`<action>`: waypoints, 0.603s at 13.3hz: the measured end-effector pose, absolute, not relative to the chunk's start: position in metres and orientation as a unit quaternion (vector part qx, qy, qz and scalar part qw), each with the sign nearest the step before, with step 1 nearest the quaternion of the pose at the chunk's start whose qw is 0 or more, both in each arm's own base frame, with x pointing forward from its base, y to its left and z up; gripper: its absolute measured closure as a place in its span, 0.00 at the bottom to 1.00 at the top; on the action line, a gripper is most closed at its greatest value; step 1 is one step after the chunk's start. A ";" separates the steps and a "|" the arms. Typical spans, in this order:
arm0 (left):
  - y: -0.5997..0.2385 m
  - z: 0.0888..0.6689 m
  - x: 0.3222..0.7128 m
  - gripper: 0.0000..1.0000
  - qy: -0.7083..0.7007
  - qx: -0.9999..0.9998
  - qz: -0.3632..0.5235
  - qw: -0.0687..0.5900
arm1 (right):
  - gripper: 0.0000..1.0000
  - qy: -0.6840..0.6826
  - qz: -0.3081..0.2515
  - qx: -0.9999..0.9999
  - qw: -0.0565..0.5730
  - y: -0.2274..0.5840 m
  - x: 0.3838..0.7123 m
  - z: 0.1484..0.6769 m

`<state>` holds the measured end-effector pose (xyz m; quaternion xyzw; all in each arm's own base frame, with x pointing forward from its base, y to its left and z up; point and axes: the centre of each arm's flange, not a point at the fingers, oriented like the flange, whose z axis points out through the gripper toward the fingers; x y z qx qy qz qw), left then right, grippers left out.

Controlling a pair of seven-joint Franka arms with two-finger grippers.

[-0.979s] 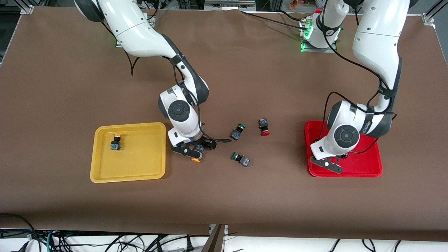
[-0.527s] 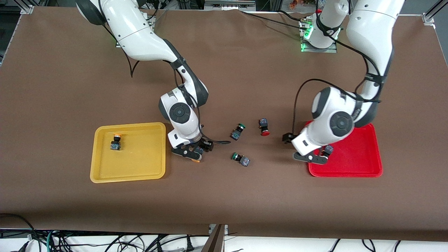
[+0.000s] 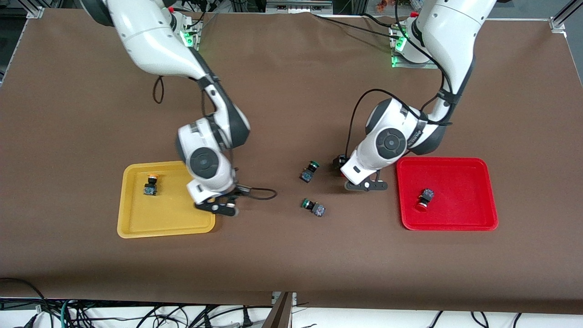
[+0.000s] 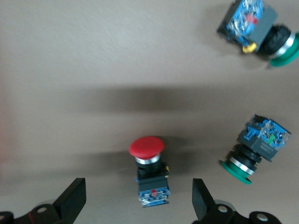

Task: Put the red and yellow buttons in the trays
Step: 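Lower the yellow button into the yellow tray and open the right gripper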

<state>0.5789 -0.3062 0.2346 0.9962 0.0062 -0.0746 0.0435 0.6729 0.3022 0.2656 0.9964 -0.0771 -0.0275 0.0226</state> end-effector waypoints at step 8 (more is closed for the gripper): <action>-0.322 0.183 0.526 0.19 0.010 0.998 -0.038 0.054 | 0.59 -0.008 -0.129 0.991 0.032 0.149 0.687 0.225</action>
